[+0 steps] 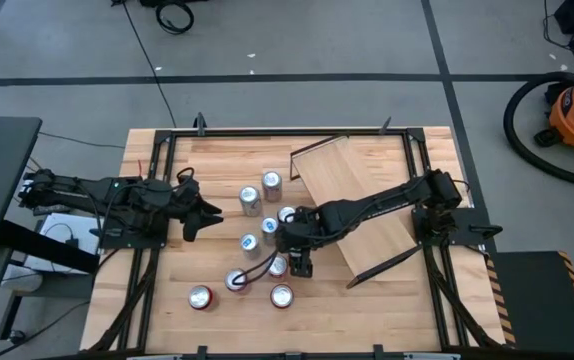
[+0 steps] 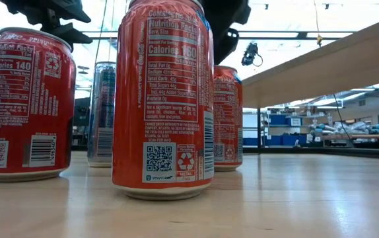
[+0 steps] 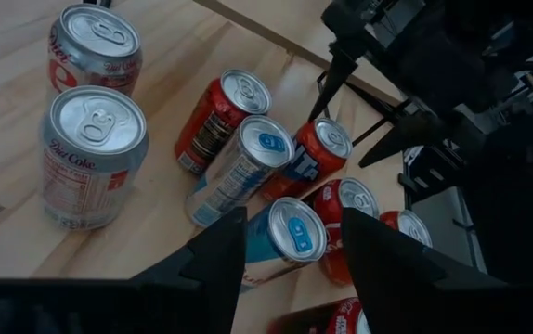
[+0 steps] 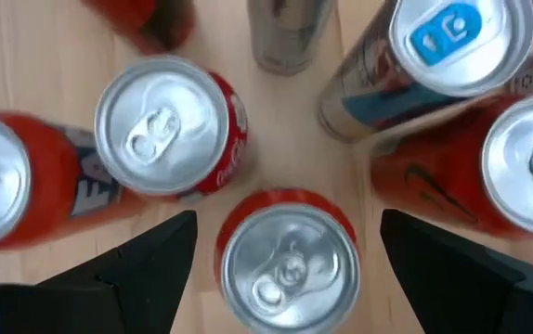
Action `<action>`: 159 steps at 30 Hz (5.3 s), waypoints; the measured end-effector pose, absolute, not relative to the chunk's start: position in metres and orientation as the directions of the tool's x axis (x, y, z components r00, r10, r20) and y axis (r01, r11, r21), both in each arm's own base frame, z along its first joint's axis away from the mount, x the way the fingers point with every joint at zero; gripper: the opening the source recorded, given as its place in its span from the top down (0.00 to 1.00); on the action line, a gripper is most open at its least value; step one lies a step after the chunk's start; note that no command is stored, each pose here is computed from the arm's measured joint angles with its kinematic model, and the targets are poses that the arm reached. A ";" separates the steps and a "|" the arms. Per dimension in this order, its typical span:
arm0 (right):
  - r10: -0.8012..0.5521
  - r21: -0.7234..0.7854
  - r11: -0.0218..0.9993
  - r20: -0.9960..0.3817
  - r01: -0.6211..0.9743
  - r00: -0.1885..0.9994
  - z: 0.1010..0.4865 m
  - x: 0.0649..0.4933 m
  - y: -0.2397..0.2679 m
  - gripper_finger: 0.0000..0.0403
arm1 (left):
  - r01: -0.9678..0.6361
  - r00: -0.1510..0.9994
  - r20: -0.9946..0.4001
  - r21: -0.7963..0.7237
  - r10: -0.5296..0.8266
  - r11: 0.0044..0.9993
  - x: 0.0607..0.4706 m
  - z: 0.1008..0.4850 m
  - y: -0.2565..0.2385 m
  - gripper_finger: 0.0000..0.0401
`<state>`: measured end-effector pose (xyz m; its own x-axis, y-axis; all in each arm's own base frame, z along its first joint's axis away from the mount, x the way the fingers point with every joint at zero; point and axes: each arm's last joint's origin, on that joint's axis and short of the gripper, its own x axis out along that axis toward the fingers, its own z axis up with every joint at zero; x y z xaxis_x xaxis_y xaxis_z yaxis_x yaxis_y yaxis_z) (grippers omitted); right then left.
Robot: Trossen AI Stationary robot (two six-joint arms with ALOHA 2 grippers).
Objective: Place canned beverage on shelf
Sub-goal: Put the top orange soda can on the shelf
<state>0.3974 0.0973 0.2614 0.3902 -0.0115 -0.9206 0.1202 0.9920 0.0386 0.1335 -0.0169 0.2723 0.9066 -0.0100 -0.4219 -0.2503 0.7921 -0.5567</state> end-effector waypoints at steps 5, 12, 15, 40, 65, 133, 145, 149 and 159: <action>-0.020 0.037 0.987 -0.938 0.158 0.346 0.251 0.393 0.096 0.13 | -0.253 0.904 -0.427 -0.555 -0.010 0.793 0.133 0.272 -0.017 0.54; 0.050 0.127 0.966 -0.945 0.223 0.323 0.238 0.393 0.090 0.13 | -0.254 0.904 -0.428 -0.554 -0.009 0.793 0.133 0.272 -0.017 0.54; 0.074 0.161 0.953 -0.946 0.257 0.315 0.233 0.393 0.088 0.13 | -0.254 0.904 -0.428 -0.554 -0.009 0.793 0.133 0.272 -0.017 0.54; 0.037 0.093 0.981 -0.951 0.171 0.308 0.242 0.393 0.072 0.21 | -0.254 0.904 -0.427 -0.554 -0.008 0.793 0.133 0.272 -0.017 0.54; 0.050 -0.056 0.964 -0.921 -0.259 0.387 0.372 0.364 0.025 0.21 | -0.268 0.906 -0.424 -0.563 0.005 0.782 0.134 0.272 -0.016 0.54; -0.087 0.024 0.949 -0.938 0.314 0.335 0.411 0.280 -0.140 0.01 | -0.435 0.898 -0.297 -0.710 0.324 0.554 0.136 0.282 -0.008 0.54; -0.238 0.052 0.720 -0.918 0.692 0.317 0.415 0.288 -0.132 0.01 | -0.401 0.916 -0.307 -0.724 0.258 0.562 0.136 0.282 -0.010 0.54; -0.234 0.106 0.641 -0.916 0.760 0.325 0.414 0.290 -0.132 0.01 | -0.382 0.924 -0.312 -0.729 0.221 0.568 0.137 0.282 -0.011 0.54; -0.221 0.161 0.500 -0.927 0.851 0.305 0.399 0.300 -0.125 0.01 | -0.340 0.937 -0.321 -0.740 0.139 0.580 0.137 0.281 -0.013 0.54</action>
